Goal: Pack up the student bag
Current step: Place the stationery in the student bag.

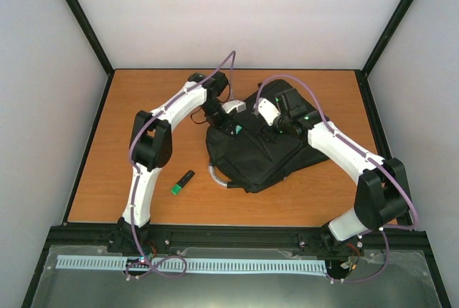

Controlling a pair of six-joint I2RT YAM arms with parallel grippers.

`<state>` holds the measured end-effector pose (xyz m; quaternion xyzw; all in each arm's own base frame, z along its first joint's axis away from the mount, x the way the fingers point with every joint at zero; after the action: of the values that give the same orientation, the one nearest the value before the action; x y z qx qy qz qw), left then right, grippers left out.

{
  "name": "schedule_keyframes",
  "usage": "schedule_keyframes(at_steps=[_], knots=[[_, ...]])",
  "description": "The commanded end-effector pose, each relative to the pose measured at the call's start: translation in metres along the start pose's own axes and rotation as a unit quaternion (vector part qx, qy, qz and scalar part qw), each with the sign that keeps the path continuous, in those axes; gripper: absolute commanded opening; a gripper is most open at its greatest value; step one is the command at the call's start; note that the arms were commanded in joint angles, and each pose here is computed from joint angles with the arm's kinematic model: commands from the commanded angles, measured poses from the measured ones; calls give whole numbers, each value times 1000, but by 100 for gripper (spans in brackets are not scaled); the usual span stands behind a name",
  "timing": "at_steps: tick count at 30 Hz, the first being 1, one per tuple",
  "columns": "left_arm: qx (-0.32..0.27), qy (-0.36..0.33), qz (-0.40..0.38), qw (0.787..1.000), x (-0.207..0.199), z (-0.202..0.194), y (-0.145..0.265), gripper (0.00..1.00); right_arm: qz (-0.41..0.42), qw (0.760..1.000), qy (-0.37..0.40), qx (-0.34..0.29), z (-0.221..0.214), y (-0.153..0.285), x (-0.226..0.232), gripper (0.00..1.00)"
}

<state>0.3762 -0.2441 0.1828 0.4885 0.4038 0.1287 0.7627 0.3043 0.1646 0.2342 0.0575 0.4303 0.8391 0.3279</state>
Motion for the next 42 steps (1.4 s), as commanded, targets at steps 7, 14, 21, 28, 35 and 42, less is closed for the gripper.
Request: schedule_keyframes(at_steps=[7, 14, 21, 28, 35, 42], knots=[[-21, -1, 8, 1000, -3, 18, 9, 10, -4, 999, 36, -3, 13, -17, 10, 78], [-19, 7, 19, 1000, -1, 18, 6, 14, -21, 999, 46, 12, 18, -31, 11, 76], [-16, 4, 28, 999, -2, 16, 10, 31, -38, 999, 32, 19, 24, -37, 8, 38], [-33, -20, 68, 997, -21, 3, 43, 52, -7, 1000, -6, -11, 37, -18, 11, 3], [-36, -36, 97, 994, -33, -21, 59, 52, 4, 999, -7, -47, 55, 7, 9, 3], [-17, -51, 15, 998, -37, -33, 43, 33, 15, 998, -5, -64, 61, 17, 10, 3]])
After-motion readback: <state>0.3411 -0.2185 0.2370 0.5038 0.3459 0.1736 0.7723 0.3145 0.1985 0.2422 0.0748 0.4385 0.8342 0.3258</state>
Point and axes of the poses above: each gripper's point midway between its finger pads, its own y axis back along the fingers, its own x axis along the line the jaws close on, z = x × y, the point moved 10 cm from there along y, back along the fingers
